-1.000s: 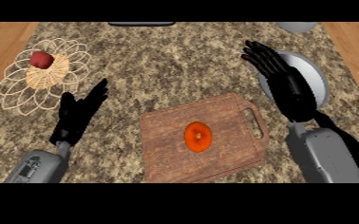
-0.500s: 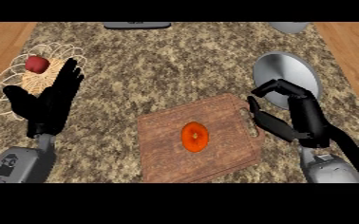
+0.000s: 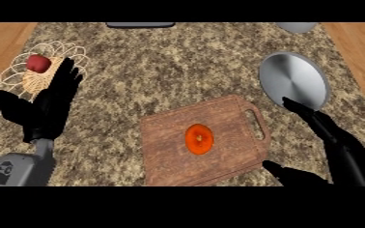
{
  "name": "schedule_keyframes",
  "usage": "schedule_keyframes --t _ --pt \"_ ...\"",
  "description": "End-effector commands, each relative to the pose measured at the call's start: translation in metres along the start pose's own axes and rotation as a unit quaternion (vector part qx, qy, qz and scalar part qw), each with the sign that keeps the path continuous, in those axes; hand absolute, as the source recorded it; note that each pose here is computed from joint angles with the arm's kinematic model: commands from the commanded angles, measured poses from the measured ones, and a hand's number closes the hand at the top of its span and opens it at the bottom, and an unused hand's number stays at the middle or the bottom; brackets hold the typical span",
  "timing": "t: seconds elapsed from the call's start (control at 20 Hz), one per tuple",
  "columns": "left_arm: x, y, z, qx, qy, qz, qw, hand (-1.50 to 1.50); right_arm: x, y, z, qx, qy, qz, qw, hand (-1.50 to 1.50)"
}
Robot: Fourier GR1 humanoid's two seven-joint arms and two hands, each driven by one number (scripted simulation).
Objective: Pick the squash from the cutting board and place it in the pan
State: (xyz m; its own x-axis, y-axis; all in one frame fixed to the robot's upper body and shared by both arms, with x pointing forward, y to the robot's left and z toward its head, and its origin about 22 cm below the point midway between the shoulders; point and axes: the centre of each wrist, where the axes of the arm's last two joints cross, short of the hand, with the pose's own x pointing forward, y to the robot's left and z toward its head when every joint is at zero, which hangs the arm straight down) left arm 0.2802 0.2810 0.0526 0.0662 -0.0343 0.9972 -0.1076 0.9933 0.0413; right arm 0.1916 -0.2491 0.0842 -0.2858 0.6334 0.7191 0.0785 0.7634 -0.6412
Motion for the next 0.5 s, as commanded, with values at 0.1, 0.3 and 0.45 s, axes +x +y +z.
schedule_keyframes --t 0.1,0.3,0.45 --pt "0.004 -0.01 0.007 -0.017 -0.011 -0.008 0.9998 0.0 0.04 0.003 -0.021 0.059 0.017 0.084 0.995 -1.5" --pt "0.003 0.001 0.009 -0.024 -0.005 -0.004 0.9997 0.0 0.051 0.006 -0.025 0.12 0.045 0.173 0.977 -1.5" --pt "0.011 -0.018 0.002 -0.024 -0.005 0.007 0.9997 0.0 0.076 0.019 -0.062 0.149 0.055 0.199 0.967 -1.5"
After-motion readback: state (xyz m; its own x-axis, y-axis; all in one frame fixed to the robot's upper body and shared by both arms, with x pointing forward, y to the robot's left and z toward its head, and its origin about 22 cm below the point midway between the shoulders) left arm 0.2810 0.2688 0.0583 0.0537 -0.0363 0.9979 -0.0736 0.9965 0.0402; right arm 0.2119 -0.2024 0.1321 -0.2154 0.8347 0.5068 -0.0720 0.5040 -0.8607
